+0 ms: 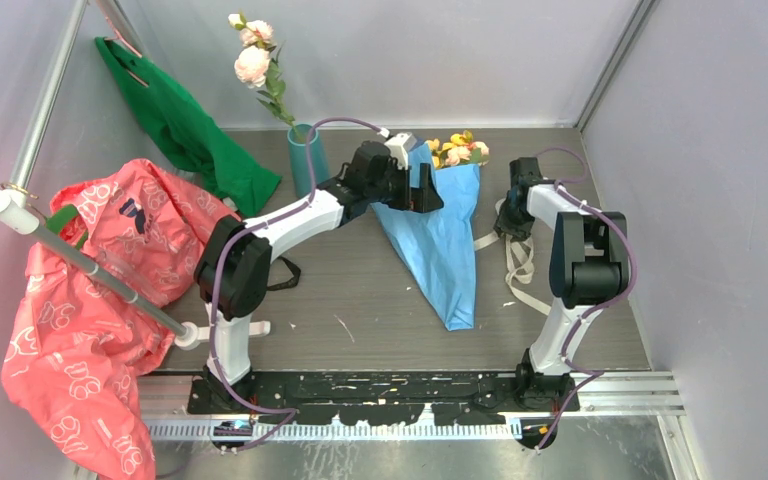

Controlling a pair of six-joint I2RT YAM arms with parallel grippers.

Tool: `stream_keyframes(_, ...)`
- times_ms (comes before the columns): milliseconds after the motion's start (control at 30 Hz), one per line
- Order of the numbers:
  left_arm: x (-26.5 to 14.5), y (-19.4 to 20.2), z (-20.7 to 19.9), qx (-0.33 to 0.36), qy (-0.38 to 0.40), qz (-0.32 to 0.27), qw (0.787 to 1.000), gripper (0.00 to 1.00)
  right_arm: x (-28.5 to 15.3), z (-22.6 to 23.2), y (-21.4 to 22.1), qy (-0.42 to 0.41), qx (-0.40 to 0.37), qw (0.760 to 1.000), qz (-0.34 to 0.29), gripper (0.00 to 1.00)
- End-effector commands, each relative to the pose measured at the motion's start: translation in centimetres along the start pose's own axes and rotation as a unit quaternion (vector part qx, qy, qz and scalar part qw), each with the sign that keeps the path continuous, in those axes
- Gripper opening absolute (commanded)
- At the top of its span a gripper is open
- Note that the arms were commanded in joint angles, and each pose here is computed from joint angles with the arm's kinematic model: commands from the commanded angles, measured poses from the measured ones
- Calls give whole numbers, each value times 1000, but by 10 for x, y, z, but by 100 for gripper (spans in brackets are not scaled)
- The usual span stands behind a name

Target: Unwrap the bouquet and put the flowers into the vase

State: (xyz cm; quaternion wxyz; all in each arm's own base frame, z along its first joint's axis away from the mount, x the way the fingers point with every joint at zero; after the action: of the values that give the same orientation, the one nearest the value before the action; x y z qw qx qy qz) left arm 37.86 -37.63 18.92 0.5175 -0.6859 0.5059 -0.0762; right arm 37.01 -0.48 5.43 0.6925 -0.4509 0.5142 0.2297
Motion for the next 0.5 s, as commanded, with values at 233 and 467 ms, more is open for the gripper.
stream_keyframes(233, -24, -34, -15, 17, 24, -55, 998, 100, 4, -29, -28, 29, 129, 990, -44, 1)
stream_keyframes(467, -39, -42, -21, 30, 22, -63, 997, 100, -53, -49, -78, 41, 190, 967, -164, 1)
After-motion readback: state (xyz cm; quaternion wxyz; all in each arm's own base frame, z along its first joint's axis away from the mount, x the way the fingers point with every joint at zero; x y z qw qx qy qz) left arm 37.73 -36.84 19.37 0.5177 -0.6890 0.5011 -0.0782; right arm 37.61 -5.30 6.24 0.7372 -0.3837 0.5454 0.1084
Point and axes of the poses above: each gripper's point midway between its finger pads, its own x axis out along the fingers, its own z axis along the line the jaws close on, y = z × x, the point moved 4 cm from there along -x, back along the fingers, and after that the axes turned 6 degrees about x, right-handed, at the moved point
